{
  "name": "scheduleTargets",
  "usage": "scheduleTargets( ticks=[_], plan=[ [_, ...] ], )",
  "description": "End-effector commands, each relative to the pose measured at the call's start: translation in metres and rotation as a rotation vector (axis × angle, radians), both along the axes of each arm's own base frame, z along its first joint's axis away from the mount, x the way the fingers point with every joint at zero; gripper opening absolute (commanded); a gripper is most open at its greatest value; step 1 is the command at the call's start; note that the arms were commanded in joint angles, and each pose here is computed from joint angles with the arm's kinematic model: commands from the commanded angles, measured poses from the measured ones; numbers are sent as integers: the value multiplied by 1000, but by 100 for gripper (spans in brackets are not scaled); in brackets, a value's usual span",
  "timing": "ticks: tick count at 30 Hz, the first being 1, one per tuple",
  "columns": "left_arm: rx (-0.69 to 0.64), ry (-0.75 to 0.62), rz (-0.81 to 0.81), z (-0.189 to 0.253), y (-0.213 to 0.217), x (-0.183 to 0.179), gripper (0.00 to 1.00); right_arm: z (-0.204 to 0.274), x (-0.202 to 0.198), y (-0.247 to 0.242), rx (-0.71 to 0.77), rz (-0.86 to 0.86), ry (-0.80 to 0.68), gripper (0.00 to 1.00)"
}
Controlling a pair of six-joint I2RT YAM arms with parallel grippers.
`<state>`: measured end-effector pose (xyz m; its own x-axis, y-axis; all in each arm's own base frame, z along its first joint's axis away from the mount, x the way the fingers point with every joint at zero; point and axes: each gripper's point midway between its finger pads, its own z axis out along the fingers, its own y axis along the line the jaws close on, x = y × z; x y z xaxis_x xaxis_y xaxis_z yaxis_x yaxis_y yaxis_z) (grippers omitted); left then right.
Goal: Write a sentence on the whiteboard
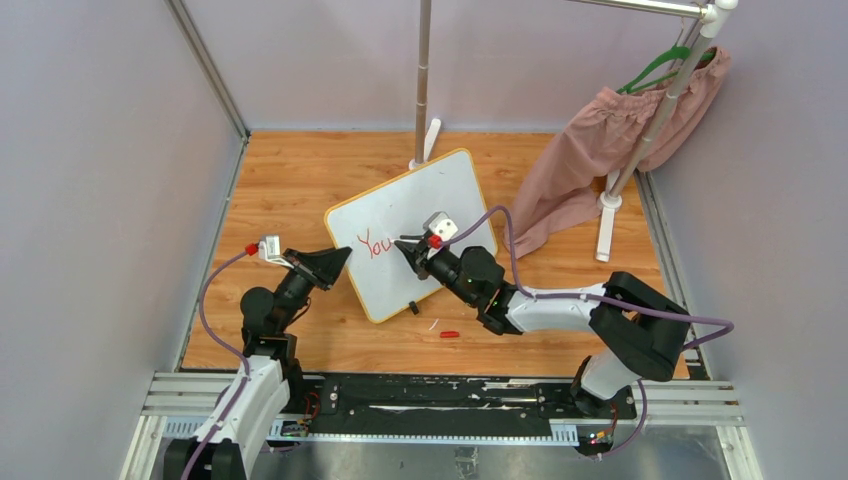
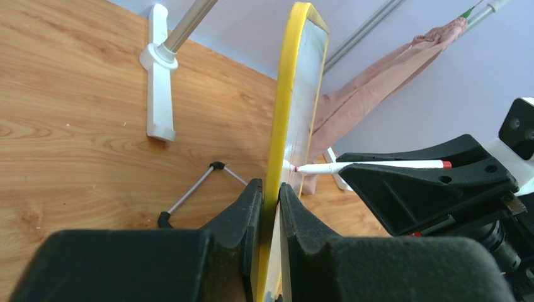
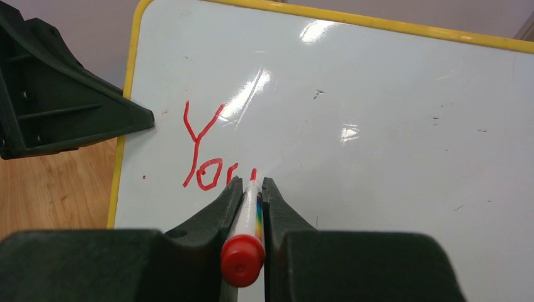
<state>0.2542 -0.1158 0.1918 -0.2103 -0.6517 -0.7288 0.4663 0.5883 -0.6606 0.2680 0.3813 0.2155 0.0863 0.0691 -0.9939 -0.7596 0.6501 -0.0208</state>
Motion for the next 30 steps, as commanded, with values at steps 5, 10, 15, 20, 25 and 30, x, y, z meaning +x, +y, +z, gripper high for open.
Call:
scheduleTargets(
  ticks=[5, 10, 15, 20, 25, 30],
  plan=[
    [12, 116, 17, -63, 3, -15, 0, -15, -3, -9, -15, -11, 36, 0],
    [12, 116, 17, -63, 3, -15, 0, -17, -5, -10, -7, -6, 50, 0],
    [12, 116, 17, -63, 3, -15, 0, -13, -5, -11, 7, -8, 46, 0],
    [12, 115, 15, -62, 3, -15, 0, 28, -5, -24, 88, -37, -4, 0],
    [13, 115, 17, -63, 3, -15, 0, 50, -3, -37, 101, -56, -36, 0],
    [13, 114, 19, -62, 4, -15, 0, 42, 10, -47, 73, -89, -22, 0]
  ],
)
